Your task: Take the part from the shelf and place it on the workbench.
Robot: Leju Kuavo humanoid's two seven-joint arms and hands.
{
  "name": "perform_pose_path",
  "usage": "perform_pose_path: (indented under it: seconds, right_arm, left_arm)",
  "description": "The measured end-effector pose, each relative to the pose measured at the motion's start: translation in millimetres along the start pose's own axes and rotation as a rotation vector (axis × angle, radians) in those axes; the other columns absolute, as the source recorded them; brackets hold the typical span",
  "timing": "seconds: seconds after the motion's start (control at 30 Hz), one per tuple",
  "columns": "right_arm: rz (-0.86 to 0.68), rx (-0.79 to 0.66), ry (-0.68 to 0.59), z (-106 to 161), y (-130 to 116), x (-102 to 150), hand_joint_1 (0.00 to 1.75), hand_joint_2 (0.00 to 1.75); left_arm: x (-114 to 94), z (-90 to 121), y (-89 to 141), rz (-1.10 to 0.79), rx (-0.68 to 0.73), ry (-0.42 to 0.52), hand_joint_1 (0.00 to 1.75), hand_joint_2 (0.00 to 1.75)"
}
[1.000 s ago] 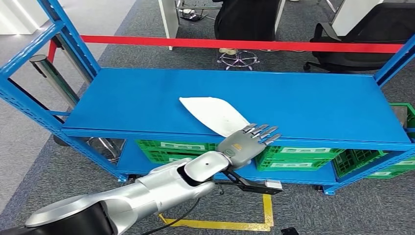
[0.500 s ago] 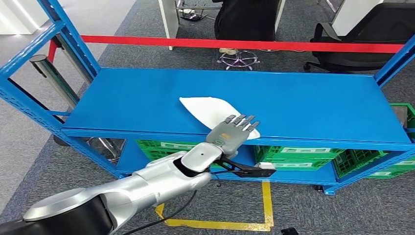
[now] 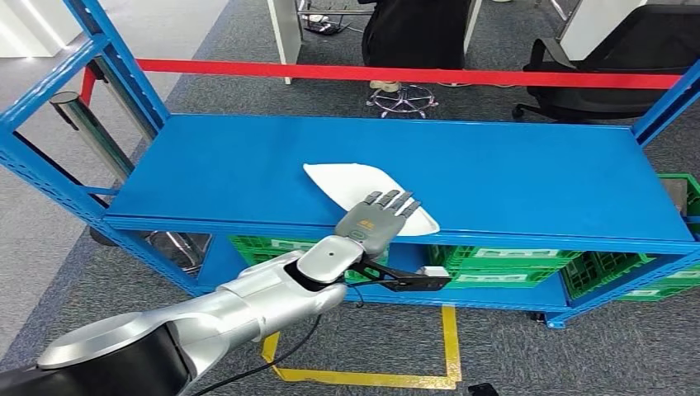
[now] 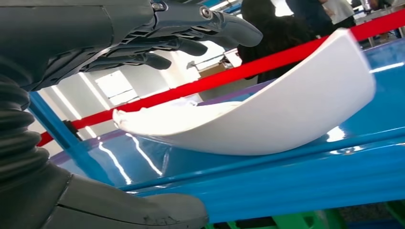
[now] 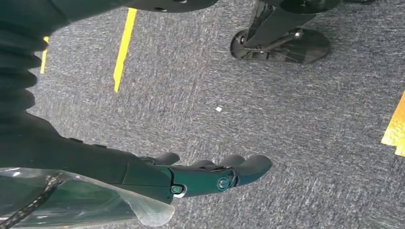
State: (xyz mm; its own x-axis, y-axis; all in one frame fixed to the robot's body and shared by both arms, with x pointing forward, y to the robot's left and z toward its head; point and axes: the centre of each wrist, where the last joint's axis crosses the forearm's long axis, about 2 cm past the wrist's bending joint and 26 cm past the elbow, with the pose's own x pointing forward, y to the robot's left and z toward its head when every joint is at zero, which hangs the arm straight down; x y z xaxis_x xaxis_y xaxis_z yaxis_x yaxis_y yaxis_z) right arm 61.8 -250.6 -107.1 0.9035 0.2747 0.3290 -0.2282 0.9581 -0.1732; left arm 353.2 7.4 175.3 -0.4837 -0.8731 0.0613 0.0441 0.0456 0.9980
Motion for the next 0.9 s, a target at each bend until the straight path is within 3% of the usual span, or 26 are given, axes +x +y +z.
perform_pose_path:
  seconds: [0.9]
  right_arm:
    - [0.015,0.023,-0.021,-1.8,-1.4,8.1,0.00,0.00]
  left_arm:
    - [-10.7,-0.6,-7.5,-0.034,-0.090,0.060,0.00,1.75]
